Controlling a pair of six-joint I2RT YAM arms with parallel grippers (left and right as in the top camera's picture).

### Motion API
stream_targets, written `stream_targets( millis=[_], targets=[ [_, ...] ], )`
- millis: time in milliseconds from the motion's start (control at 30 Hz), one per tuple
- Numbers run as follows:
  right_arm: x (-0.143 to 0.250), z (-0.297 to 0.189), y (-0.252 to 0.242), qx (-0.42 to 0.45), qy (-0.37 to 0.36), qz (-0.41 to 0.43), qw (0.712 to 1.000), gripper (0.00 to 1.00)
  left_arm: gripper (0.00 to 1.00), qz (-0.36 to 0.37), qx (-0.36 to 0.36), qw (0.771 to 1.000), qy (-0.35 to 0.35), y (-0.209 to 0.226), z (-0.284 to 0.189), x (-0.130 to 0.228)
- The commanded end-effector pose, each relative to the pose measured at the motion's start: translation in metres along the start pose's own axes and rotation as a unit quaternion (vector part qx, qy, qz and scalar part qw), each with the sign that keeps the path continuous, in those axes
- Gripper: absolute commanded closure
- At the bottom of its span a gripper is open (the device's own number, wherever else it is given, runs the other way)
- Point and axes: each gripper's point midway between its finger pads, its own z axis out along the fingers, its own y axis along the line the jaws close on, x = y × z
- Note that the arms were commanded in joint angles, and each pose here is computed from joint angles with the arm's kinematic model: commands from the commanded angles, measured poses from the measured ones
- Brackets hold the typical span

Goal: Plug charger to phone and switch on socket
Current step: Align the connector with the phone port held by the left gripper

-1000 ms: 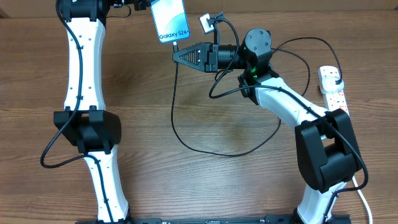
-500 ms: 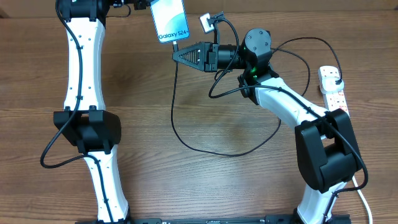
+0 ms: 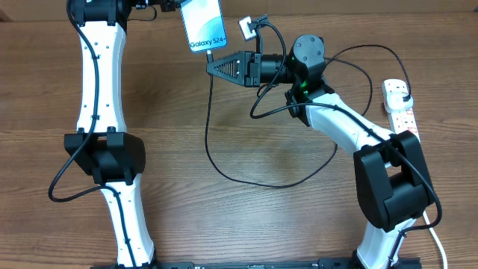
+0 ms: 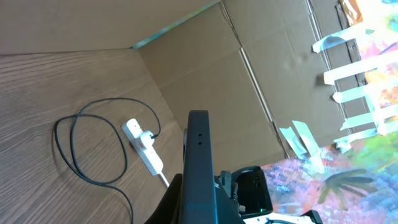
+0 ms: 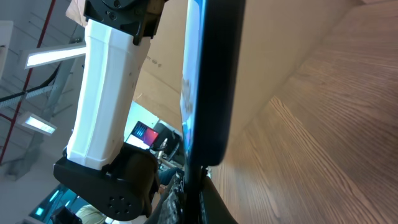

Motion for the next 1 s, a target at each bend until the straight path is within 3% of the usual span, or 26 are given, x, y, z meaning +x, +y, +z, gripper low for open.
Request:
stream_targets(
  millis=[0, 967],
  targets=[
    [-0.015, -0.001, 0.008, 0.004, -0.025, -0.014, 1.000, 0.96, 0.96, 0.012, 0.033, 0.999, 0.026, -0.011, 0.003, 0.009],
    [-0.016, -0.003, 0.007, 0.005, -0.027, -0.014, 1.000, 0.96, 0.96, 0.008, 0.012, 1.000, -0.010, -0.010, -0.008, -0.013]
  ],
)
